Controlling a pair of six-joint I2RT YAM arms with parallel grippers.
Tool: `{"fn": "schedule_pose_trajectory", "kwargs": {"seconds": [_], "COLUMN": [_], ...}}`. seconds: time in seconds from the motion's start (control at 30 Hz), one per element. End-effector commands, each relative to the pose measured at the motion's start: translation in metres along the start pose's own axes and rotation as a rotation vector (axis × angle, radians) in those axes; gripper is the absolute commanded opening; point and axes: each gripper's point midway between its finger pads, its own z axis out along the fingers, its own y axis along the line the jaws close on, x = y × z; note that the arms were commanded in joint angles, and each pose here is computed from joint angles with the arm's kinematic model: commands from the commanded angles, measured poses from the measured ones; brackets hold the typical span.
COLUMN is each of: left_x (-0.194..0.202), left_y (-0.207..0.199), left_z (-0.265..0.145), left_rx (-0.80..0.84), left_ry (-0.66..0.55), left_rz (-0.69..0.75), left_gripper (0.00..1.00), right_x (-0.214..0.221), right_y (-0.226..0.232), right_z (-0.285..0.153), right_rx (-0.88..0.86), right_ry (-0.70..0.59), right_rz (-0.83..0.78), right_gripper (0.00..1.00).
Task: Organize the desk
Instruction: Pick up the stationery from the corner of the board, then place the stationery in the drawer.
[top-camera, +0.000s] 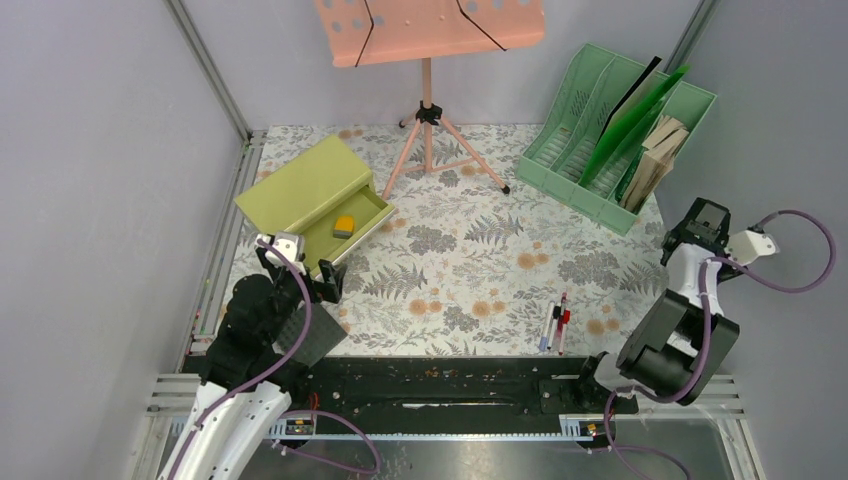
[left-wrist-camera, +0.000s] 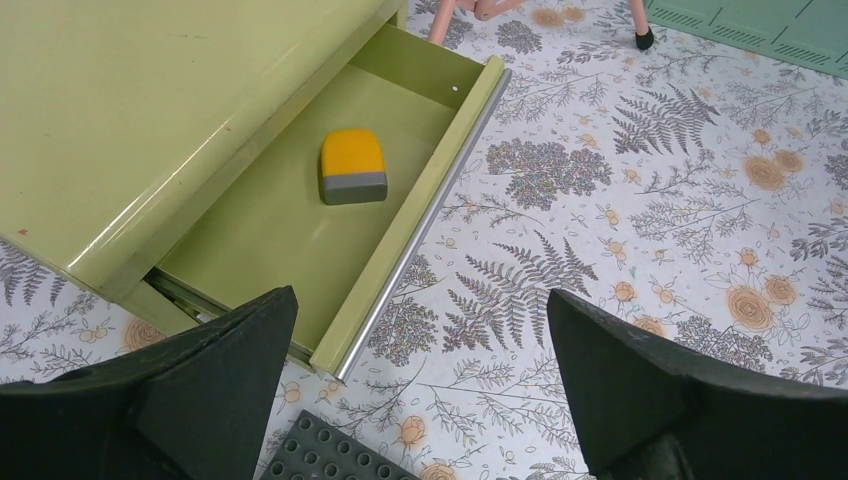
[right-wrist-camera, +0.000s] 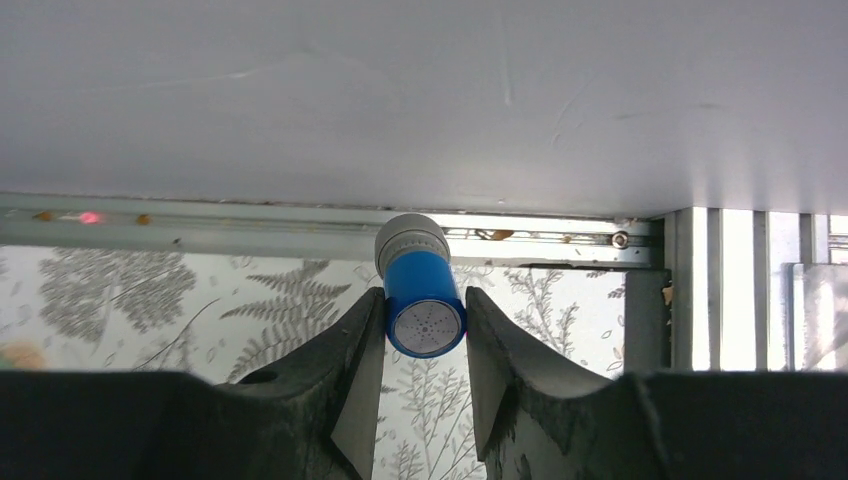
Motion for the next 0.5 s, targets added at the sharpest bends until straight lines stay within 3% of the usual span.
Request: {"fn": "schedule_pose_trajectory", "kwargs": {"seconds": [0.0, 0.47], "left_x": [-0.016, -0.016], "left_y": [-0.005, -0.006], "left_z": [0.000, 0.000], "left_rx": [0.028, 0.031], "left_ry": [-0.069, -0.070], "left_rz": [0.013, 0.015], "left_gripper": [0.99, 0.99], "right_x": [-0.008, 0.048], "right_y": [0.007, 0.016], "right_z": [-0.022, -0.049], "right_rx": [-0.061, -0.212], "right_ry": [-0.038, 0.089], "right_rz": [0.065, 0.164], "right_gripper": [0.00, 0.00]}}
